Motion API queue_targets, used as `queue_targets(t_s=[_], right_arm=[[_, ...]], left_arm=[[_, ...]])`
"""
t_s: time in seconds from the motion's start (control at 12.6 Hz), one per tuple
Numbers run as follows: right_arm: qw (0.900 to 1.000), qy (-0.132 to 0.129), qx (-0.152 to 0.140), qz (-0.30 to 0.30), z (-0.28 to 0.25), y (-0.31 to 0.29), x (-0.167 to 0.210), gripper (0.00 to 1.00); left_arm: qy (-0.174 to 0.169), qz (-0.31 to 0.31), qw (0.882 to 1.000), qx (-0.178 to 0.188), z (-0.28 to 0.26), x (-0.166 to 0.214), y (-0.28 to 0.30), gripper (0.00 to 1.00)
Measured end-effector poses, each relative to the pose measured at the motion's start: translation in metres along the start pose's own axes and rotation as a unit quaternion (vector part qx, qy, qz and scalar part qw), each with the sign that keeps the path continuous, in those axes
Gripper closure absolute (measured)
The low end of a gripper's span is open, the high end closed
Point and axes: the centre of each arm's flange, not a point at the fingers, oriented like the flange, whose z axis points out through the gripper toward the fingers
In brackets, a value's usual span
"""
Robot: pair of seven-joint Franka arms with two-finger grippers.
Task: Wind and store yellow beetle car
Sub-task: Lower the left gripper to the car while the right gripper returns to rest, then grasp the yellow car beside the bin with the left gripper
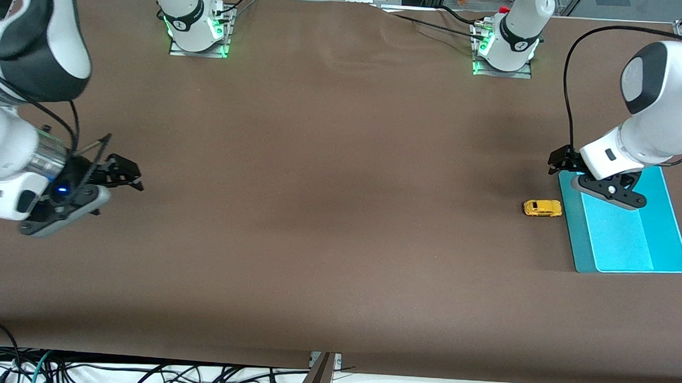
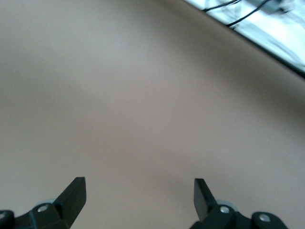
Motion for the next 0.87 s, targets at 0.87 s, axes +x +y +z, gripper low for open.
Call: queue_targets(t_s=[0.87], right_arm=[[0.994, -0.060, -0.069, 0.066, -0.079, 0.034, -0.094, 0.00]], left_arm=[[0.007, 0.307, 0.951, 0.032, 0.113, 0.000, -0.026, 0.00]])
